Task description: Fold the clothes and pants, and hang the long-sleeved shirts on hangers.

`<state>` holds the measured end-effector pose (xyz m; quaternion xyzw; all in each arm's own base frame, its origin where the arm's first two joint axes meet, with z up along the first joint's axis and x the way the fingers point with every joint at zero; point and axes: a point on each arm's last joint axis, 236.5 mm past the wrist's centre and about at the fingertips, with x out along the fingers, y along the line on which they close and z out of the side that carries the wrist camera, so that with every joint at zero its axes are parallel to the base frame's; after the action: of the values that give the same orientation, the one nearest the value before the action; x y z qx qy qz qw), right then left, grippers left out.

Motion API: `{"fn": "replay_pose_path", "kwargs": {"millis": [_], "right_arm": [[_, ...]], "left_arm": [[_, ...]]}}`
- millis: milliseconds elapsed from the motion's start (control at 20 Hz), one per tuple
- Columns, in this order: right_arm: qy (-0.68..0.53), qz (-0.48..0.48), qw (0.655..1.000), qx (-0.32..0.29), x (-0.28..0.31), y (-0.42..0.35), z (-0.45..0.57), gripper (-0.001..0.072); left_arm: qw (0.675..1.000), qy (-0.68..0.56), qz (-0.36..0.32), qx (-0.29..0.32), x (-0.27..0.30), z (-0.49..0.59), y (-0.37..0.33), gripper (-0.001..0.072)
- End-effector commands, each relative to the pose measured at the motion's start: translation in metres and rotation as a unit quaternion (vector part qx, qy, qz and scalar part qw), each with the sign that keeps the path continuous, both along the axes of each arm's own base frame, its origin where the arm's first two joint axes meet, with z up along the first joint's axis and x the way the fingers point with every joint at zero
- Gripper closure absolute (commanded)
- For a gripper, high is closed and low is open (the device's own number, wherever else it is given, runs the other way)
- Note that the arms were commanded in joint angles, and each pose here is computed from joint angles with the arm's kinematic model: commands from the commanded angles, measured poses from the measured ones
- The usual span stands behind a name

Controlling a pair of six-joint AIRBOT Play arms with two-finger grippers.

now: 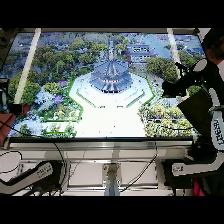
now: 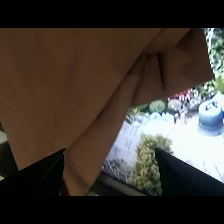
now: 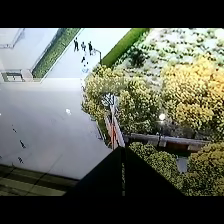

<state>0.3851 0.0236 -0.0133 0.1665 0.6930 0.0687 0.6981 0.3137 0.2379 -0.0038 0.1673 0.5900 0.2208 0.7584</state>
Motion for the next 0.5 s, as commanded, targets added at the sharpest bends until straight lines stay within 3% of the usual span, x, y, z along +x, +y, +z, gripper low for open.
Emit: {"fn": "replay_pose_path", "kwargs": {"millis": [0,250,450], "right_arm": [[0.0,0.0,1.0,0.0,0.0,0.0,0.0,0.0696],[0.0,0.0,1.0,0.0,0.0,0.0,0.0,0.0696],[0.0,0.0,1.0,0.0,0.0,0.0,0.0,0.0696]], "left_arm": [[0.997,-0.04,-0.054,0.025,0.039,-0.008,0.008,0.0048],[0.999,0.003,-0.046,0.005,0.033,-0.055,0.02,0.0049],[0.999,-0.037,0.005,-0.009,0.032,-0.066,0.038,0.005]]}}
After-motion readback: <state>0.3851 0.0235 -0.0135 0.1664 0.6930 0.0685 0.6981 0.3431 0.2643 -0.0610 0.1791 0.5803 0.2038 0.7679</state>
